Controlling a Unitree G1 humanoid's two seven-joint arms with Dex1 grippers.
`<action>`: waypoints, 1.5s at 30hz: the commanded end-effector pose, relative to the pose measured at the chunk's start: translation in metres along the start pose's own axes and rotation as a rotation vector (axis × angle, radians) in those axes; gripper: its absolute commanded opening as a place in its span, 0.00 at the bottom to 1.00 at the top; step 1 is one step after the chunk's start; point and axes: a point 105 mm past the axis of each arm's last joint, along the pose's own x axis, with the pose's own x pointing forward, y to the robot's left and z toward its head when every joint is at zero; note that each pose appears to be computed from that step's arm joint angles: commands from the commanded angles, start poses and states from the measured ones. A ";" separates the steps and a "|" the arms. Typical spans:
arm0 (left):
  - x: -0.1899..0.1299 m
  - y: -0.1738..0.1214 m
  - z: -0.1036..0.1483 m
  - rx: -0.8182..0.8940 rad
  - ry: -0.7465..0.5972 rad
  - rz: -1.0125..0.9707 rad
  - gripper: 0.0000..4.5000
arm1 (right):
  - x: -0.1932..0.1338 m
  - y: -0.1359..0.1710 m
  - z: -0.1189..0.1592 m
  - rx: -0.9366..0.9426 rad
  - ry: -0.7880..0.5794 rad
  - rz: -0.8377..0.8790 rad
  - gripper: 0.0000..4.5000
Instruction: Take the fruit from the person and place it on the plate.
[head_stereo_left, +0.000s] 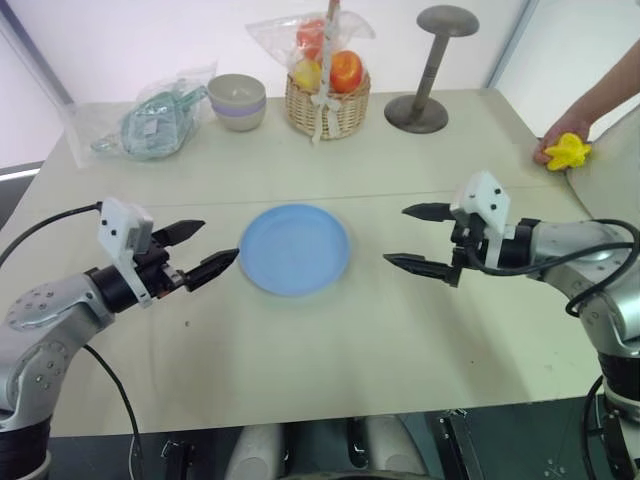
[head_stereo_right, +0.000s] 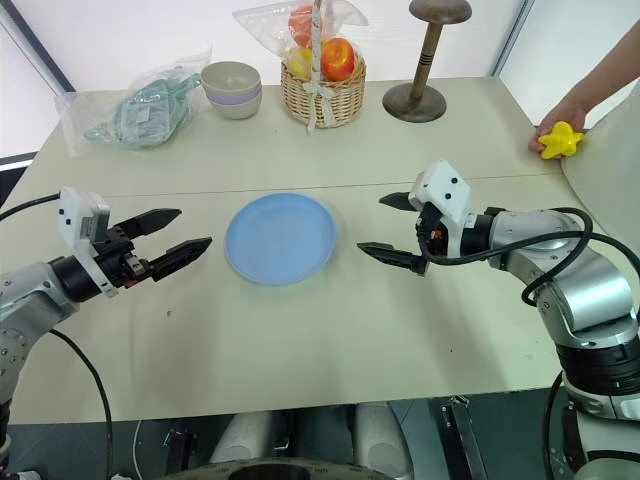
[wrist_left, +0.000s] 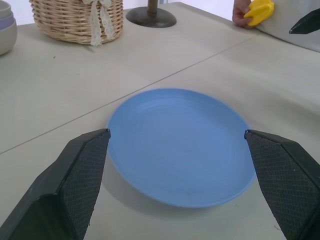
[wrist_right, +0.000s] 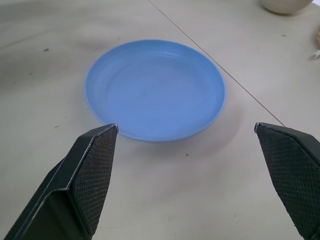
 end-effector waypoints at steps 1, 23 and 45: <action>-0.001 -0.002 0.014 0.043 -0.049 -0.003 1.00 | -0.007 -0.006 0.014 -0.053 -0.028 -0.028 1.00; 0.001 -0.002 0.016 0.050 -0.049 -0.008 1.00 | -0.008 -0.006 0.013 -0.052 -0.024 -0.032 1.00; 0.002 -0.002 0.015 0.052 -0.045 -0.012 1.00 | -0.008 -0.007 0.011 -0.054 -0.018 -0.038 1.00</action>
